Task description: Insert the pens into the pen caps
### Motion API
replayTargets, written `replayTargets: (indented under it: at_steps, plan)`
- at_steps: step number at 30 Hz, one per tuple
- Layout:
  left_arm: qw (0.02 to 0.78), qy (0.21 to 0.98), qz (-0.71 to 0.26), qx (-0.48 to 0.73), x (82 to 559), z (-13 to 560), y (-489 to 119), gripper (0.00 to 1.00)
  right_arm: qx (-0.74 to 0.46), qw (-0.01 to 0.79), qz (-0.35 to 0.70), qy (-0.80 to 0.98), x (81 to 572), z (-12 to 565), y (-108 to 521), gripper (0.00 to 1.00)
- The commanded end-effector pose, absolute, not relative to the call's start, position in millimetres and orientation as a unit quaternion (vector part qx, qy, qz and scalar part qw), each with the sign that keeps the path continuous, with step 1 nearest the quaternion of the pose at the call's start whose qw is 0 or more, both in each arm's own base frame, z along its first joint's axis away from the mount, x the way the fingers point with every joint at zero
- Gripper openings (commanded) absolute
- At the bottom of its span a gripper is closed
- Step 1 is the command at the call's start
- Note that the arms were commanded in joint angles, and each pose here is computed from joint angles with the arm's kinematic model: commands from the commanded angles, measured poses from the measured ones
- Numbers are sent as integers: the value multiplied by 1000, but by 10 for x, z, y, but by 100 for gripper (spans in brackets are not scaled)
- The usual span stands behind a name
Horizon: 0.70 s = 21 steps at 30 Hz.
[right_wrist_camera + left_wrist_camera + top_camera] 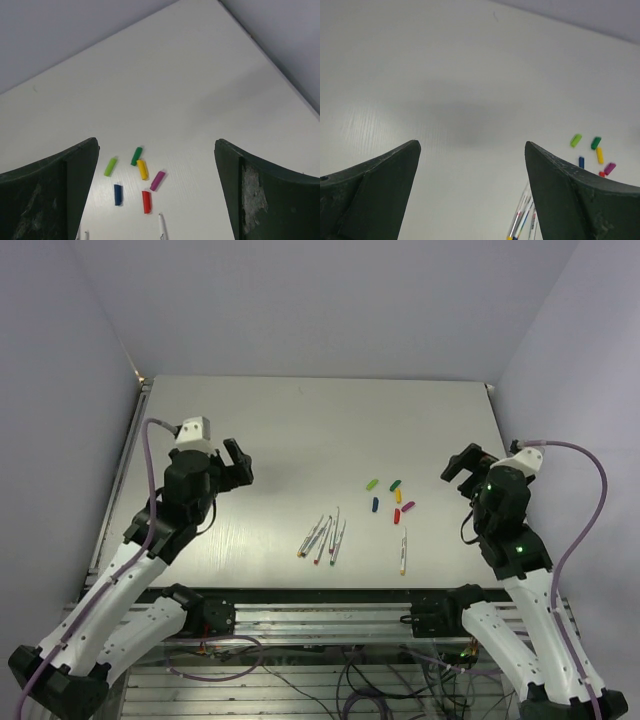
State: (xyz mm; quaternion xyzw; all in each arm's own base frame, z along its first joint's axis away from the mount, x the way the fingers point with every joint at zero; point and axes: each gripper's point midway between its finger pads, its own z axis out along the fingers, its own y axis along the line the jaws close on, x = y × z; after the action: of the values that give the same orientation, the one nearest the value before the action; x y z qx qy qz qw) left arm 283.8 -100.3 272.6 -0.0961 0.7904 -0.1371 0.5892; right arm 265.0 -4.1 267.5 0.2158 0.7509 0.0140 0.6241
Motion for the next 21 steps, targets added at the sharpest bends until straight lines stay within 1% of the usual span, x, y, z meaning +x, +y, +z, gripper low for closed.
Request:
replayTargets:
  at_steps: [1,7,9,11,13,14,16,18,19,20,21]
  plan:
    - [584,788,-173,-87,2774,2674,-1097,96,229,608,-23,760,2693,2620,-141,100]
    - [581,793,-173,-64,2694,2653,-1101,96,236,601,-11,764,2763,2549,-89,99]
    - [580,790,-194,-50,2635,2651,-1163,96,233,597,-3,768,2775,2486,-51,95]
    - [578,785,-221,-33,2568,2621,-1248,96,229,589,5,775,2777,2406,-11,85]
    - [568,783,-253,-11,2498,2534,-1374,81,230,580,11,781,2762,2319,16,79]
    - [560,785,-263,-6,2471,2465,-1414,76,229,576,14,785,2750,2280,29,78]
    - [542,794,-275,2,2423,2275,-1471,74,227,564,20,794,2717,2196,61,76]
    - [528,800,-285,11,2377,2142,-1517,74,224,552,24,803,2670,2109,85,69]
    - [522,802,-289,15,2351,2083,-1538,74,225,545,27,807,2638,2062,94,64]
    - [518,803,-293,17,2331,2045,-1548,67,225,540,30,810,2610,2023,106,57]
    - [515,804,-297,16,2312,2011,-1554,57,226,535,33,813,2579,1985,112,48]
